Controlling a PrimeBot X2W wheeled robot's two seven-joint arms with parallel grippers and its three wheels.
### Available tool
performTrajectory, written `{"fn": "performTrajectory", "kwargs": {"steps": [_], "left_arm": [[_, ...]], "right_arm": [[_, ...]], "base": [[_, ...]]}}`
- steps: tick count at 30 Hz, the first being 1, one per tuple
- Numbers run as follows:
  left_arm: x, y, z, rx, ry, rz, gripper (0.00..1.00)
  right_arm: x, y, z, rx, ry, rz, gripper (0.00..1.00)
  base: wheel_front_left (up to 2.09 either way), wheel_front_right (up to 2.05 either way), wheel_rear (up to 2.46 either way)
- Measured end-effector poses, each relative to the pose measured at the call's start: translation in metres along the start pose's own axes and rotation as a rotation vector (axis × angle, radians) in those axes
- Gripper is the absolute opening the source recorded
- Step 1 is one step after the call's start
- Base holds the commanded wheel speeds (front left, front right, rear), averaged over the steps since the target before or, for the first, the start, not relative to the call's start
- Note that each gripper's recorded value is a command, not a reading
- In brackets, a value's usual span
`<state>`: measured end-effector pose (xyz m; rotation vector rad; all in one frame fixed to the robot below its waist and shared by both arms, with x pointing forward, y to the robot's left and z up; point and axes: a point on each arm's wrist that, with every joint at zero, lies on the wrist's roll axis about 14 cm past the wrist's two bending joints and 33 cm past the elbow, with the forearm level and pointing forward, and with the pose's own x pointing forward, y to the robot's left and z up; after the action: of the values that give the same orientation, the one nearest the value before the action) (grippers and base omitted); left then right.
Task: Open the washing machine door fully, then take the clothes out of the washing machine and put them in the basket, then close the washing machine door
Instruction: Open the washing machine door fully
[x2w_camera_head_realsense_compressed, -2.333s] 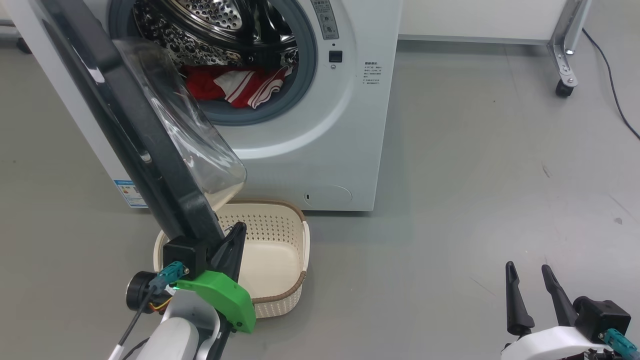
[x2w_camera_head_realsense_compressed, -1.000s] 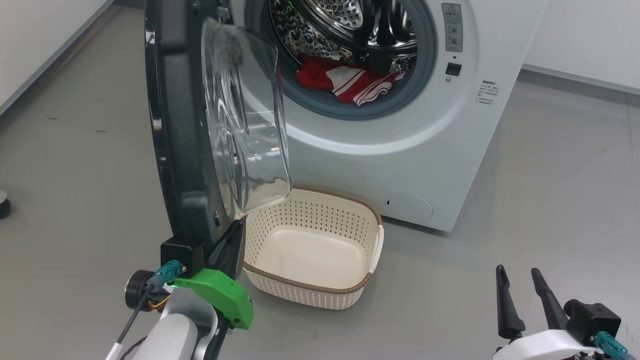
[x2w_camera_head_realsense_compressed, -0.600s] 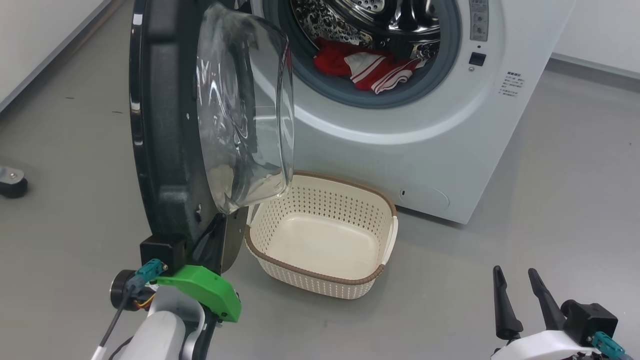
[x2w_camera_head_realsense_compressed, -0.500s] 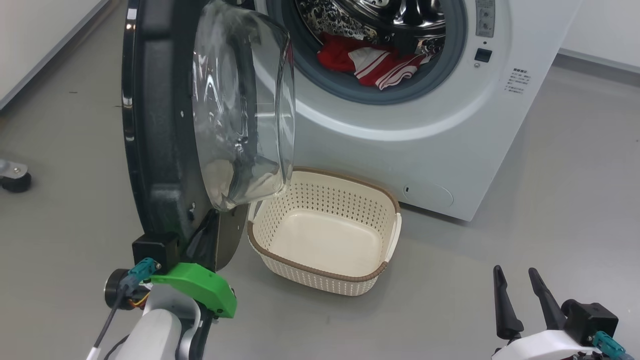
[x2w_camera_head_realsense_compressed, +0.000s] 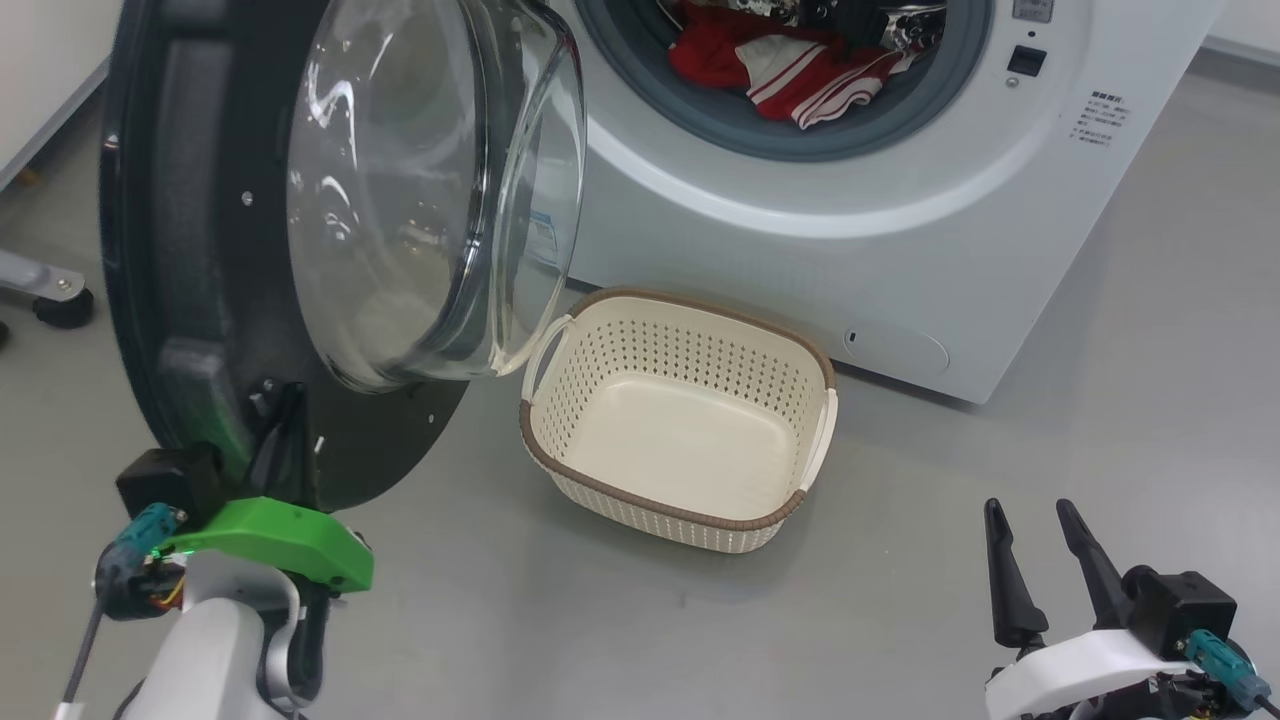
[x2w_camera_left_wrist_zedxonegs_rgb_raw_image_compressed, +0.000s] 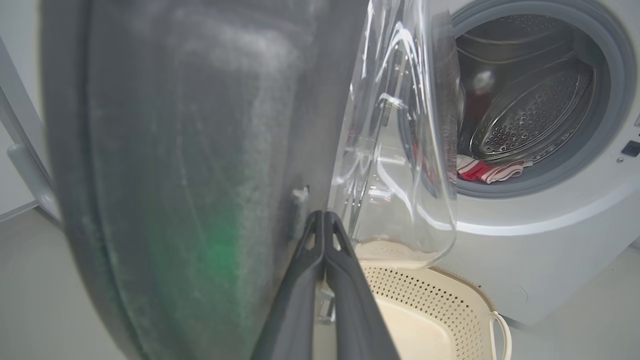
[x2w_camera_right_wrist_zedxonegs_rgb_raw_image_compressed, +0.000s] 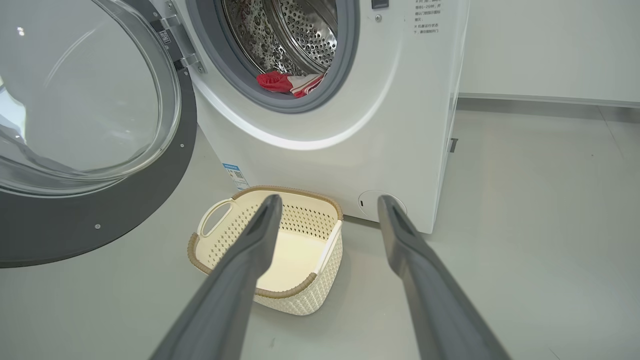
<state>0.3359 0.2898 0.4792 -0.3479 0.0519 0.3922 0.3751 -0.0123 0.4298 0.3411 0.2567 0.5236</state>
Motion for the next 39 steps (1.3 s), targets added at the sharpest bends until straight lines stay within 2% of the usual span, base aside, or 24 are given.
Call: {"fn": "performTrajectory", "kwargs": {"steps": [12,39], "left_arm": [[0.017,0.064,0.015,0.026,-0.022,0.172,0.00],[0.054,0.134,0.031,0.090,-0.011,0.371,0.00]], "right_arm": [[0.015,-0.011,-0.012,-0.006,0.051,0.014,1.00],[0.034,-0.048,-0.027,-0.025,0.113,-0.011,1.00]], "base": [[0.00,0.00,0.00],[0.00,0.00,0.00]]}}
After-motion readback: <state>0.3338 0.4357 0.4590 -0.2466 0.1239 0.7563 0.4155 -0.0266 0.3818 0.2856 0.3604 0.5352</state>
